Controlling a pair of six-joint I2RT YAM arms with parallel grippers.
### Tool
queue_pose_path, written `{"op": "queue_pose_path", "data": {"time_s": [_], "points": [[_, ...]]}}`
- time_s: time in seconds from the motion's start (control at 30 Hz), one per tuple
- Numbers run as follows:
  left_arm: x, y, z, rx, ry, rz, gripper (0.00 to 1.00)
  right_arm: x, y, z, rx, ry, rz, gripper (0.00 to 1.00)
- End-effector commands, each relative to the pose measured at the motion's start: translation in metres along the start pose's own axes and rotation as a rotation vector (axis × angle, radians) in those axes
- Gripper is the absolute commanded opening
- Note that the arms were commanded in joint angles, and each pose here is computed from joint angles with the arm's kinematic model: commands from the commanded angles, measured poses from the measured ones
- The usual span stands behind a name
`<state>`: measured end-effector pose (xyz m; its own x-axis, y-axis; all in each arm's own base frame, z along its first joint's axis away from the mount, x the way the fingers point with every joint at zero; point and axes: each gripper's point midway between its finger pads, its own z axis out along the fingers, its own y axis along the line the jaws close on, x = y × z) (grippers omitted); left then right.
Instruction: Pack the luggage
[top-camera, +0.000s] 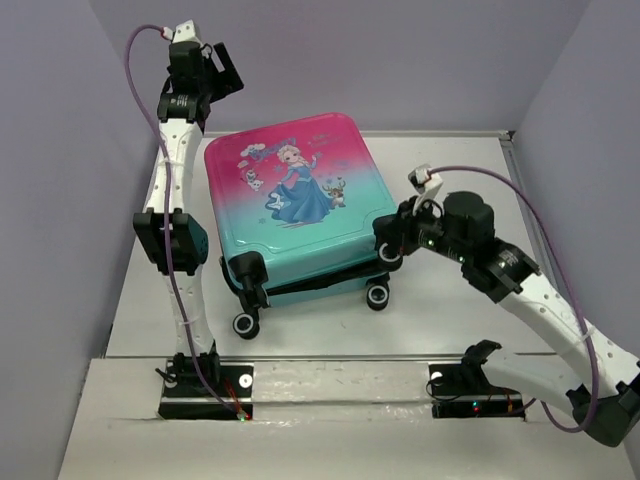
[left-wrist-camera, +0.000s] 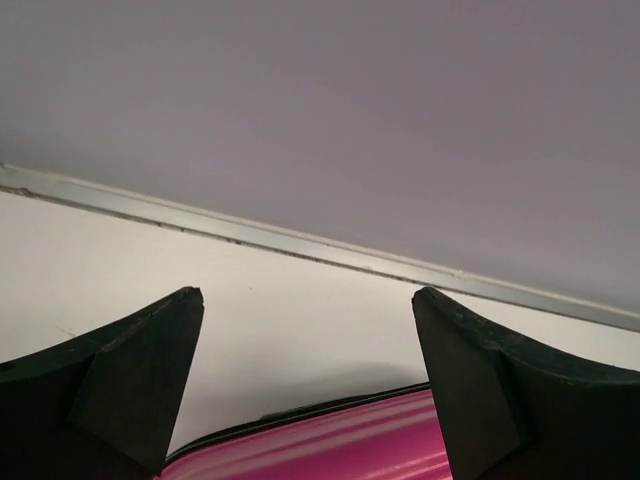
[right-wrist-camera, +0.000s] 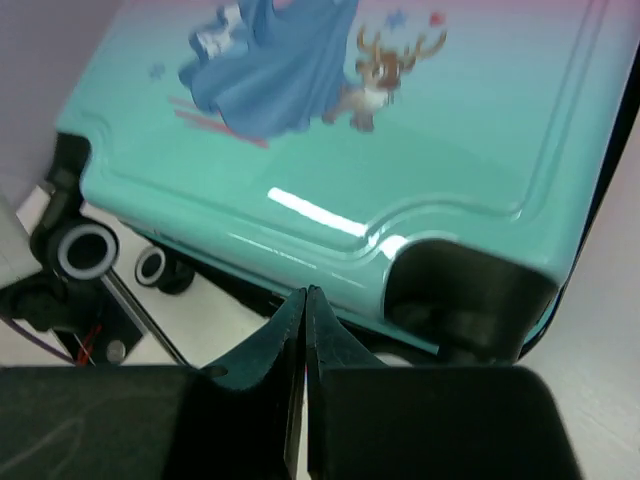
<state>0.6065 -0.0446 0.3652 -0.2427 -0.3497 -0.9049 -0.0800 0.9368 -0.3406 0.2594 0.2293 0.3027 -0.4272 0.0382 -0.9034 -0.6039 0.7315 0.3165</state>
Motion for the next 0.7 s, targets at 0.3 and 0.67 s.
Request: {"op": "queue_pose_path", "data": {"time_s": [0.3, 0.67], "points": [[0.060, -0.024, 0.080, 0.409, 0.066, 0.034, 0.94, 0.159, -0.007, 0.024, 0.110, 0.354, 0.074, 0.07], [0.267, 0.017, 0.031, 0.394, 0.549, 0.055, 0.88, 0.092, -0.060, 0.114, 0.266, 0.169, 0.062, 0.07]]}}
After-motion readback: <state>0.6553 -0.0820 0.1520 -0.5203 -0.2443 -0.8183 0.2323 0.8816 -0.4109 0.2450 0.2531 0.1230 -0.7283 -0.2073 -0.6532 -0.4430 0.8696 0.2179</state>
